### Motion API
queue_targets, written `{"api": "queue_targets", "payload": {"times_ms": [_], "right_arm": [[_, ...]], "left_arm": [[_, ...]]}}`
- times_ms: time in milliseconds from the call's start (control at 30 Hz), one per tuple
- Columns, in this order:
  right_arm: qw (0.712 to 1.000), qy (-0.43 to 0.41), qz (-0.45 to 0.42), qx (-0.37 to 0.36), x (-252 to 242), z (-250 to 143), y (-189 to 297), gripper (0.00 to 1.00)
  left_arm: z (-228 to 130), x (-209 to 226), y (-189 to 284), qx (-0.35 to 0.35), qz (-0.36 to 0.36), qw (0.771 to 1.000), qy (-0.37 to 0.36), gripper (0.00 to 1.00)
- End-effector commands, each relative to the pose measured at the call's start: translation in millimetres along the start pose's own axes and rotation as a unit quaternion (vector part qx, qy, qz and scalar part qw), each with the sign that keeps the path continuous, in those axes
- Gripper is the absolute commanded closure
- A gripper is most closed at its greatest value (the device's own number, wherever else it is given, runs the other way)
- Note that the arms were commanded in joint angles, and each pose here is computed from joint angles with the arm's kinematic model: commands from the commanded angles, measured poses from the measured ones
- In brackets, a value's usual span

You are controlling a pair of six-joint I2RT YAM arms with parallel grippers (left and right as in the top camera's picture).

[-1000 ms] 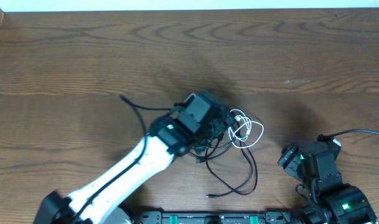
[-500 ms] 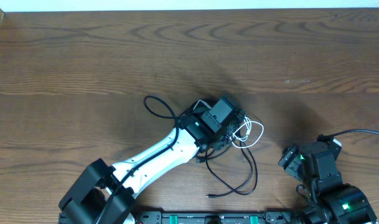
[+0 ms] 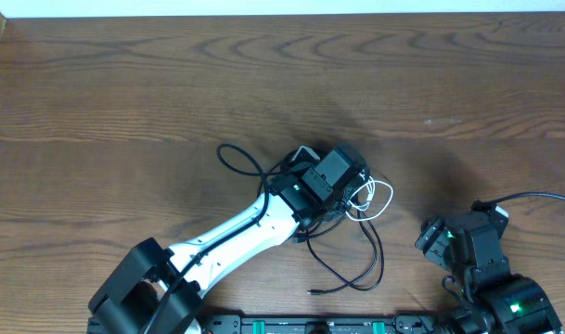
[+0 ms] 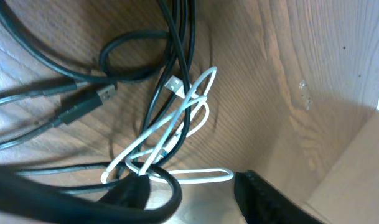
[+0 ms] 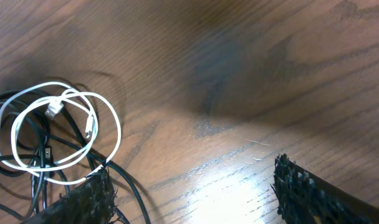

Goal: Untangle cables

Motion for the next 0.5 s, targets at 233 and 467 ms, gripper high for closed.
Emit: {"api": "queue_targets", "payload": {"times_ms": [233,467], "right_arm": [[1.0,0.003,-0.001,-0.014,0.4,4.0,3.6,0.2],[1.0,0.003,-0.001,-0.014,0.4,4.0,3.6,0.2]], "left_arm": [[0.1,-4.4,0.5,-0.001,-0.001,1.0,0.001,0.61],[0.1,-3.4,0.5,-0.001,0.002,1.0,0.001,0.67]]}}
Point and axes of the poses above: each gripper's point midway between its finger pads, its own y axis back along the fingers, its own x axis along the line the jaws close on, z = x × y, the point moved 10 cm from there along y, back along the fingers, and after that the axes turned 14 degrees about -y, right-handed, at the moved point
